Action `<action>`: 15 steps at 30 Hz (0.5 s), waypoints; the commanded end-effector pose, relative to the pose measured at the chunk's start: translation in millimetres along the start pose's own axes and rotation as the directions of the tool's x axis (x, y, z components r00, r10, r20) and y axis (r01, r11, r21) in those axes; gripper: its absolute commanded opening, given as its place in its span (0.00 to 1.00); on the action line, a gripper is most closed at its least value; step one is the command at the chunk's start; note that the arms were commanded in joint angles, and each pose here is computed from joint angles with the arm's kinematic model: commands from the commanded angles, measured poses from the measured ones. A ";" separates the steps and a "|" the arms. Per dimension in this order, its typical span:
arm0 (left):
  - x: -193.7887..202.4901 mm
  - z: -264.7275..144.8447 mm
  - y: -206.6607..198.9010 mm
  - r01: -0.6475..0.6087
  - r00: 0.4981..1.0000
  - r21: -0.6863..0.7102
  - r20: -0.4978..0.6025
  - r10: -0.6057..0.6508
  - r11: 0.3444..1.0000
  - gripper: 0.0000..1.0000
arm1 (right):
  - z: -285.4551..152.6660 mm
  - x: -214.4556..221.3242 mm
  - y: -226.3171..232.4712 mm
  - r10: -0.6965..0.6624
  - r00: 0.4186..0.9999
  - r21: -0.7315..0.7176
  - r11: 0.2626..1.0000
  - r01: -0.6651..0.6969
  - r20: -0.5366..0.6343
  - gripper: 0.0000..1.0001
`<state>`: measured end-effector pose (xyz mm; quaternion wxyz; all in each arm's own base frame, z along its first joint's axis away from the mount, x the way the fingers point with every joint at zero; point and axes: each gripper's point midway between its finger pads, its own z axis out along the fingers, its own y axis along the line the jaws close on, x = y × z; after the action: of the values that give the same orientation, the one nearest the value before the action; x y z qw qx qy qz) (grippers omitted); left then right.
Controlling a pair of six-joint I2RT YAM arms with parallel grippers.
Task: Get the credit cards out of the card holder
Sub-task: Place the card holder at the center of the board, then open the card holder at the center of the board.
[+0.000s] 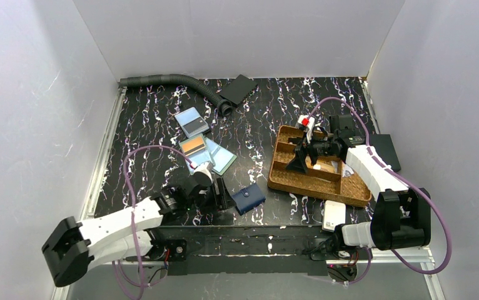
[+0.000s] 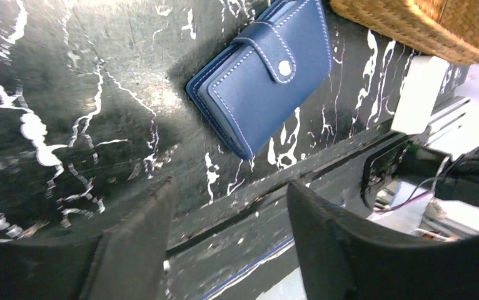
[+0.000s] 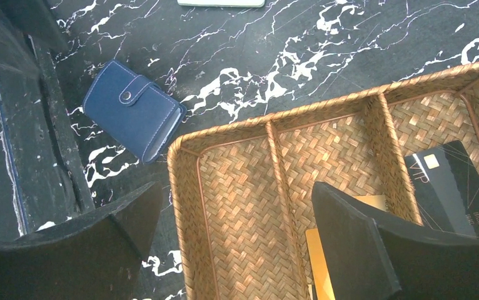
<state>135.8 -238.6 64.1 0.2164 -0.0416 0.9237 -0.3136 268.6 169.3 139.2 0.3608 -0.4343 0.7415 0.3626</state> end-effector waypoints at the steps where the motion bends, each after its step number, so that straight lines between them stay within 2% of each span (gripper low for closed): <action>1: -18.1 -39.8 4.1 -0.286 0.958 -0.074 0.004 0.287 0.955 0.74 | -0.5 -8.2 1.8 -0.027 0.999 -0.028 0.999 0.028 0.022 0.98; 3: -22.1 -44.5 -8.8 -0.440 0.898 -0.022 -0.022 0.440 0.898 0.79 | -0.3 -8.1 2.5 -0.029 0.999 -0.033 0.999 0.030 0.023 0.98; 5: -26.0 -41.6 -20.5 -0.568 0.821 0.022 -0.050 0.568 0.823 0.80 | -0.1 -7.6 3.1 -0.029 0.999 -0.036 0.999 0.030 0.024 0.98; 9: -44.3 -19.9 -33.4 -0.707 0.705 0.013 -0.077 0.705 0.708 0.78 | -0.4 -5.8 2.1 -0.032 0.999 -0.029 0.999 0.033 0.016 0.98; 12: -62.7 0.9 -40.9 -0.745 0.667 -0.034 -0.042 0.744 0.666 0.74 | -0.6 -4.8 1.3 -0.035 0.999 -0.023 0.999 0.035 0.012 0.98; 15: -68.8 19.9 -50.6 -0.735 0.678 -0.038 -0.029 0.735 0.677 0.66 | -0.7 -4.5 0.7 -0.036 0.999 -0.021 0.999 0.036 0.009 0.98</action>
<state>180.7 -259.7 98.8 0.2811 0.2922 0.8930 -0.1952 266.2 170.0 138.1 0.3583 -0.4402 0.7370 0.3669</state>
